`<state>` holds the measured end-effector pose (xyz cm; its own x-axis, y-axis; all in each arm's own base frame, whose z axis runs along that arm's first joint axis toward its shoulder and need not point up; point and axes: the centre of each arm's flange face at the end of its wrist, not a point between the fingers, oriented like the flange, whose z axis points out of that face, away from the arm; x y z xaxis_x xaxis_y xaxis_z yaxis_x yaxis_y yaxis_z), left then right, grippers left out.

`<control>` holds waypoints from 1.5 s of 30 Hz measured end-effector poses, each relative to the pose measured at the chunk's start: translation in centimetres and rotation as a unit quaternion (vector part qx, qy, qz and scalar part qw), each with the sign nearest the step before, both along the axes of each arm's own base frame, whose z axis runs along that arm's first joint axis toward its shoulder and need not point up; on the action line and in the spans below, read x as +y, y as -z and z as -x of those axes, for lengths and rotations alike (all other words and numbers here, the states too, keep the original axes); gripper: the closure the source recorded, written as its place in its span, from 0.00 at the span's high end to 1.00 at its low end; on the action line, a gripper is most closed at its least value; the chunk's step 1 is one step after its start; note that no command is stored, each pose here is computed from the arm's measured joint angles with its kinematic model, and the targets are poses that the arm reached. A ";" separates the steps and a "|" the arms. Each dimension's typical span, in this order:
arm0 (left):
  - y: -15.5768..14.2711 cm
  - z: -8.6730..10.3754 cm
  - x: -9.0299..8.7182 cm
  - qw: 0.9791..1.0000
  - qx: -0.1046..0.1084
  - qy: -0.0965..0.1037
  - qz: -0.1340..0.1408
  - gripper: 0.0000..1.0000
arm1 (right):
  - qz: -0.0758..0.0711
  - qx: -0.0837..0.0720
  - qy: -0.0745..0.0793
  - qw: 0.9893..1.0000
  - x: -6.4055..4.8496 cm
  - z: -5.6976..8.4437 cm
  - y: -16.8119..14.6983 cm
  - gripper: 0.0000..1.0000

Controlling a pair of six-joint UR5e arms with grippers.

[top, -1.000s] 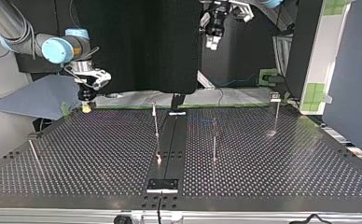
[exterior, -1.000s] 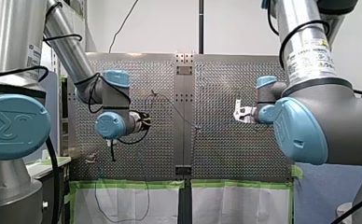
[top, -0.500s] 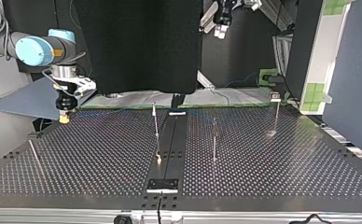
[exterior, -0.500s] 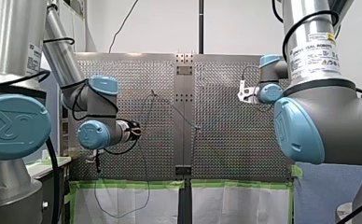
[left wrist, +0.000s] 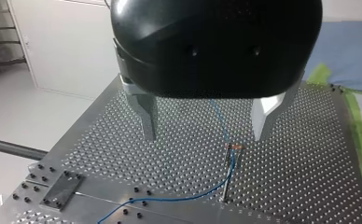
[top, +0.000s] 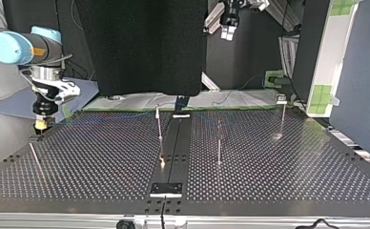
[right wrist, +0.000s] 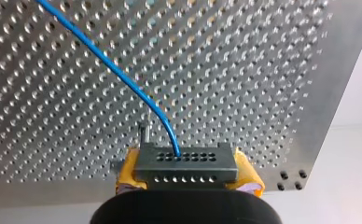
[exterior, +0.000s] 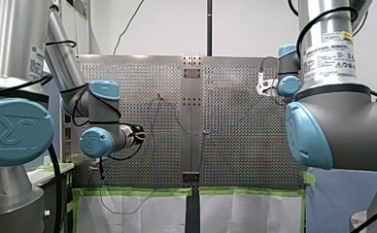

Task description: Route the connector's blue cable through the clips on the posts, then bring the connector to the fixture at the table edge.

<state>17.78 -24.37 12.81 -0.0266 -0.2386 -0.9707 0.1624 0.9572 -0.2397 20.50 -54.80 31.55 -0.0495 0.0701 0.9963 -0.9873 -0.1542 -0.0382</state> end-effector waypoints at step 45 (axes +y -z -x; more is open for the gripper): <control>0.0 -1.2 0.8 0.998 0.017 -0.046 -0.038 1.00 | -0.050 0.011 -0.025 0.998 -5.3 6.5 1.8 0.00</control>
